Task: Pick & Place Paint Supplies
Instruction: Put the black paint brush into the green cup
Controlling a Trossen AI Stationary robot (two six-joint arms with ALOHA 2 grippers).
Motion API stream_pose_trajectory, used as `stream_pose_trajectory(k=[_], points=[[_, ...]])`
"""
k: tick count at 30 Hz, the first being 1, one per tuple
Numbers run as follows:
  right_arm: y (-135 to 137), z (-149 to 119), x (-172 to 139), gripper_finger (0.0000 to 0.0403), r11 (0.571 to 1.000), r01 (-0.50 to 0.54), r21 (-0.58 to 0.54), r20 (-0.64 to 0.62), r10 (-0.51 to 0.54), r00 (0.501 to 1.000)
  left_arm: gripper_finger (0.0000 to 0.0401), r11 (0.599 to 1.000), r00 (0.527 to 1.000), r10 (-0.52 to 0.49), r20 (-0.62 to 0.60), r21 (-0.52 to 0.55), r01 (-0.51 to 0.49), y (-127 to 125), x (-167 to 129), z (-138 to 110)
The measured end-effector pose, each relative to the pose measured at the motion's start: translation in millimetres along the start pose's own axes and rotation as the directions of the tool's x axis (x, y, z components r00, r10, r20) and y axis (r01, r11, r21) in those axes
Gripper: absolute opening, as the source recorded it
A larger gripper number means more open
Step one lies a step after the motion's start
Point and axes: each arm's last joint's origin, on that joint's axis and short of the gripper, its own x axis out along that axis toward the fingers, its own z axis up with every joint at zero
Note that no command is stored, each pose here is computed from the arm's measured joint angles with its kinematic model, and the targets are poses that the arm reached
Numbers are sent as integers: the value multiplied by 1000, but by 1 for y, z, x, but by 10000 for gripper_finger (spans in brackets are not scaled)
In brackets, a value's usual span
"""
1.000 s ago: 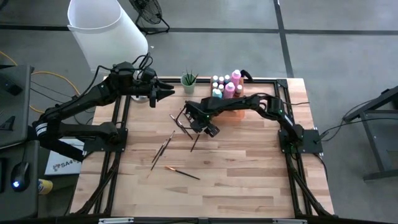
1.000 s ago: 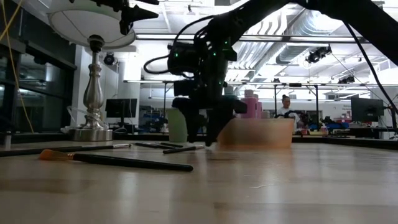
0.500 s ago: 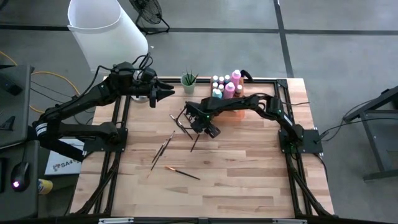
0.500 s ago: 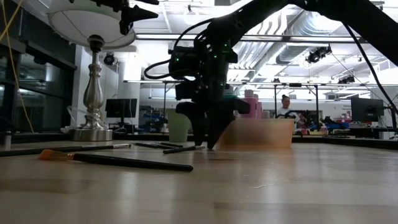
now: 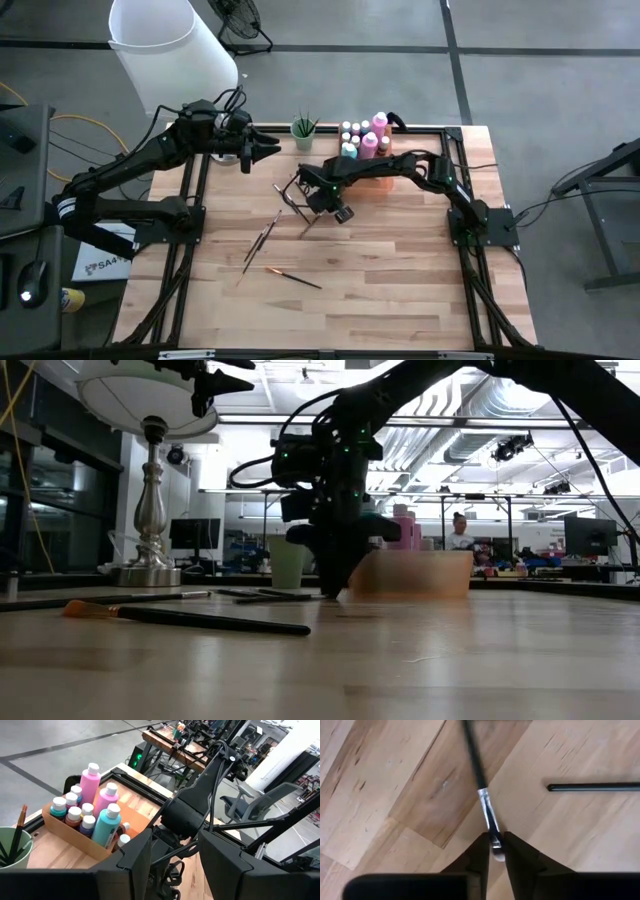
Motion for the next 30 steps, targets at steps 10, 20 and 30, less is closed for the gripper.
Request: stream_pose_trajectory(k=[10, 20, 30], points=[[17, 11, 2, 7, 999, -26, -39, -34, 25, 999, 159, 1000, 1000, 0, -1, 0, 0, 0, 0, 0], [35, 26, 1, 4, 994, -16, 104, -35, 20, 999, 159, 1000, 1000, 0, -1, 0, 0, 0, 0, 0], [41, 30, 1, 3, 986, 12, 166, -66, -1, 998, 159, 1000, 1000, -1, -1, 0, 1, 0, 0, 0]])
